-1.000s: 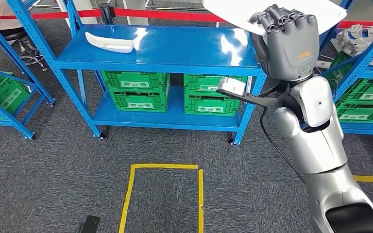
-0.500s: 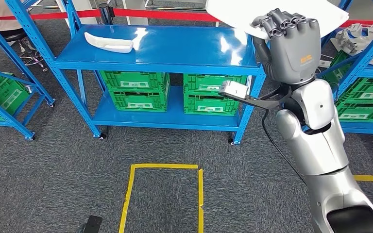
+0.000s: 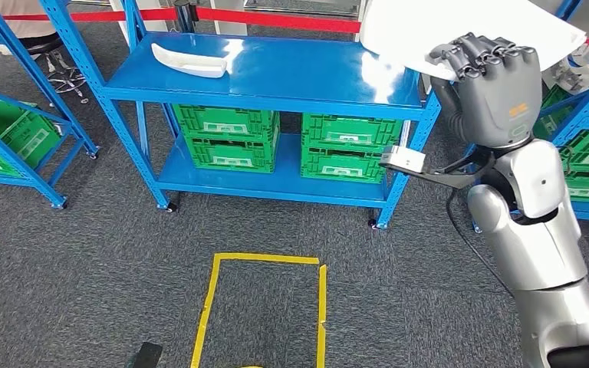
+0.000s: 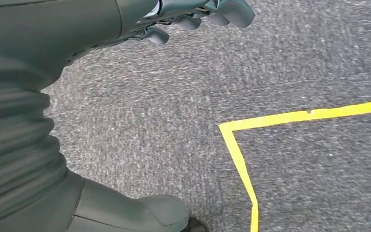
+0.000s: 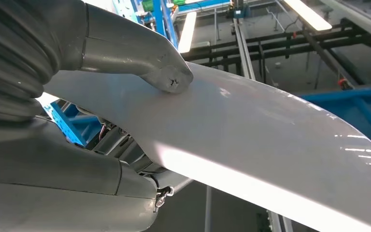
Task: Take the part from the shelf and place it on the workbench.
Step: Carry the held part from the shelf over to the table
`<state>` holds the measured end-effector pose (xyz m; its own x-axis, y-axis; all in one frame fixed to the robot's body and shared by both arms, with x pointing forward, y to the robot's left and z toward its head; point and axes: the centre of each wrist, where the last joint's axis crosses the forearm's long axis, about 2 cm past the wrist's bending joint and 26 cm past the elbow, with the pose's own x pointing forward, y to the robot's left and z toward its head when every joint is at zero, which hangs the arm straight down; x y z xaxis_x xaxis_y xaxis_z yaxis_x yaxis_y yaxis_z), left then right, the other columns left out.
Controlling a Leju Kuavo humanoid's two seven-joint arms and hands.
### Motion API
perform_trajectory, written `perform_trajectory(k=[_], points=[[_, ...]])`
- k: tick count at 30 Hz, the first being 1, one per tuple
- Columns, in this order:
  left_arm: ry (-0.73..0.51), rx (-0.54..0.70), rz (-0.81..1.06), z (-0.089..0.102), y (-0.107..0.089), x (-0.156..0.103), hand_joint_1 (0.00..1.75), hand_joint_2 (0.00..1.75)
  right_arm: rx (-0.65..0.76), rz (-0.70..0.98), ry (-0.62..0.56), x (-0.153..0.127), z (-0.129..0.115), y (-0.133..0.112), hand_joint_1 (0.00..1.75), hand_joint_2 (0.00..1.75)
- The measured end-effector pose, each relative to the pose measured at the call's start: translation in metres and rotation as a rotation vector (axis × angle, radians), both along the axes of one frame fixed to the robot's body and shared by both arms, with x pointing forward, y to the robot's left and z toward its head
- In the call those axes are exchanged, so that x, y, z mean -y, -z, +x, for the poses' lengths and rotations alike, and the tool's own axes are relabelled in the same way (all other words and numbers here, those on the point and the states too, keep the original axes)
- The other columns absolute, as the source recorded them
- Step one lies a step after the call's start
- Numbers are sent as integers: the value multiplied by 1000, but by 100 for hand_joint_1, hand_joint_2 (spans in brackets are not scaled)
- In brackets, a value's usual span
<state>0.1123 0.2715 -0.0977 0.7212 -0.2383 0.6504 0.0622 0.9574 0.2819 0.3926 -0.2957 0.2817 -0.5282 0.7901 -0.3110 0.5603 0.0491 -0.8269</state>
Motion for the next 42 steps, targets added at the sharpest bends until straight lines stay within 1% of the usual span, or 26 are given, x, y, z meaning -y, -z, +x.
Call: perform_trajectory(k=[5,8,11,16,22,27,30,34,42], points=[[9,3,1,1,0,1,0,175,2,-18,20,23,-3,-7,175,175],[10,-2,3,-4,1,1,0,175,18,-29,12,38,-9,-15,175,175],[10,-2,5,-6,1,0,0,175,37,-49,10,45,-16,-22,175,175],[8,-8,4,-8,2,0,0,175,43,-84,14,53,-27,-24,175,175],[-8,-8,1,-10,2,0,0,175,68,-124,21,64,-39,-40,175,175],[-18,-6,-5,-9,2,1,0,175,76,-149,27,72,-45,-45,175,175],[-24,-7,-7,-9,2,2,0,175,52,-153,12,76,-48,-45,175,175],[-32,0,-10,-7,2,2,0,175,49,-138,-16,82,-52,-56,175,175],[-56,10,-10,-8,2,-2,0,175,75,-142,-32,81,-56,-69,175,175]])
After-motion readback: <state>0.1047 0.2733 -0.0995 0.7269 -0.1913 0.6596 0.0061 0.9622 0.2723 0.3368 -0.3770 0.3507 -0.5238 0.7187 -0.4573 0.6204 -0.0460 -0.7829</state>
